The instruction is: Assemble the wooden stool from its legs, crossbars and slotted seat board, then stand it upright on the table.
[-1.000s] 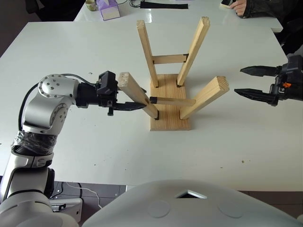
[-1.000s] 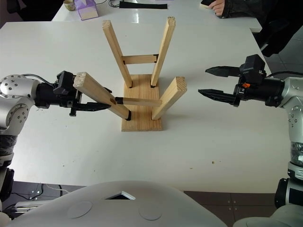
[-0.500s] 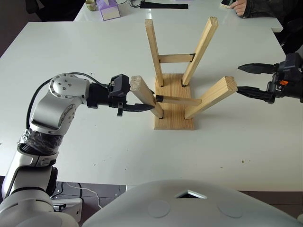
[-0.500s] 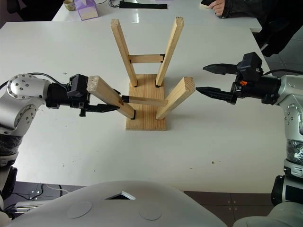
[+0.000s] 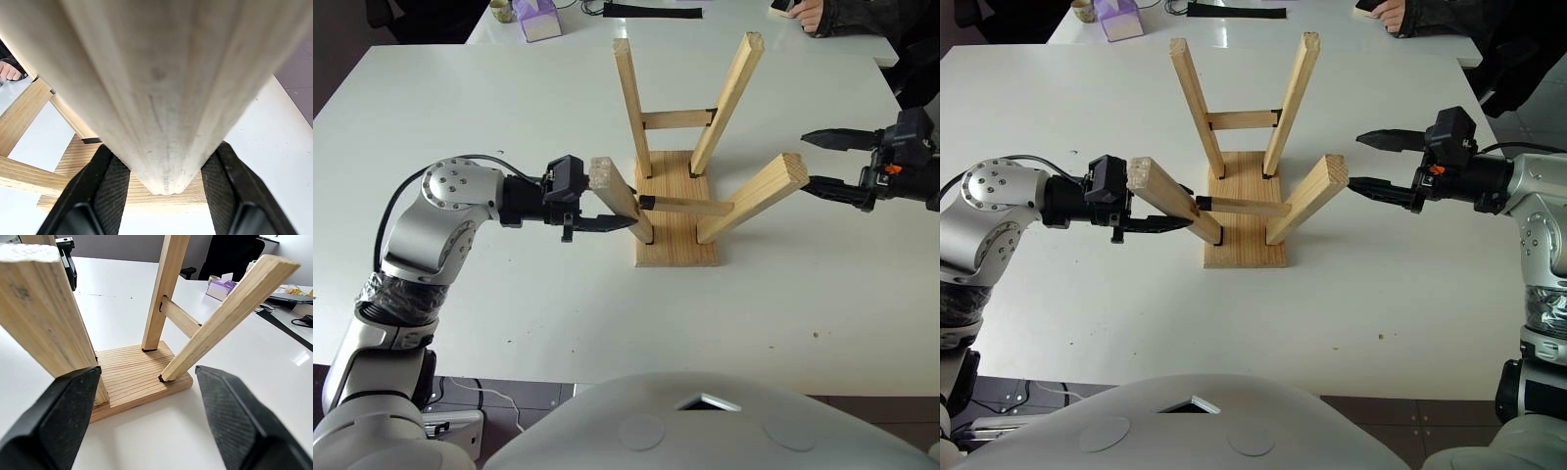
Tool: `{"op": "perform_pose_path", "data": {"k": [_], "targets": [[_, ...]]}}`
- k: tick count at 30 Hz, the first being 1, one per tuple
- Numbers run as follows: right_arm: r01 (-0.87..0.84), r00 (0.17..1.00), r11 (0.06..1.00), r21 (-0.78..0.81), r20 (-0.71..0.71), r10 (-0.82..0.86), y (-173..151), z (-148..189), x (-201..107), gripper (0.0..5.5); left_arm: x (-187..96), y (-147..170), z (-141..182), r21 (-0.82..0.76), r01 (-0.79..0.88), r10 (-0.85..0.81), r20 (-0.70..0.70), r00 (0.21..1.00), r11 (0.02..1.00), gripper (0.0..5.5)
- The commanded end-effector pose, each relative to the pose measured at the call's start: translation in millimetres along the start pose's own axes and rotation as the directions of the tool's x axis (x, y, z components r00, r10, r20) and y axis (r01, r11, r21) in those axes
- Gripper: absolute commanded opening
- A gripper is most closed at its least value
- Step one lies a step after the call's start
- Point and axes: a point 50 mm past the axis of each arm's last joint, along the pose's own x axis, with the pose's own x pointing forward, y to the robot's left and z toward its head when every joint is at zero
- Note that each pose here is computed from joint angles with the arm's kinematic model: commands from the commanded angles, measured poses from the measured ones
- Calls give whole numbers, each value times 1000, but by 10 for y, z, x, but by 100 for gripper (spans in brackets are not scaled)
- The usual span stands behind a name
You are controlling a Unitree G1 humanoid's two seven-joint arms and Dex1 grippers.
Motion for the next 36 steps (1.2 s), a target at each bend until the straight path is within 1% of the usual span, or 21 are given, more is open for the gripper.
{"op": "perform_pose_path", "data": {"k": [1,8,16,22,32,34,36], "targets": [[8,1000,1000,-27,17,-7,-23,59,21,355,14,-94,-143,-85,15,-17,-26,1000,996,205],[20,999,999,-25,28,-19,-31,56,46,355,36,-54,-179,-72,-22,19,-41,999,997,205],[57,997,998,-25,44,-56,-67,69,67,355,29,-59,-179,-75,-24,21,-44,999,997,205],[113,989,993,-38,101,-109,-118,161,99,355,48,-59,-191,-75,-22,17,-59,998,997,205],[119,987,992,-36,114,-115,-110,170,109,355,40,-63,-197,-77,-30,25,-65,998,997,205],[141,982,989,-36,130,-135,-118,190,127,355,46,-68,-206,-78,-30,24,-67,997,997,205],[220,965,974,-49,155,-210,-181,282,156,355,55,-61,-201,-76,-34,29,-69,997,997,205]]}}
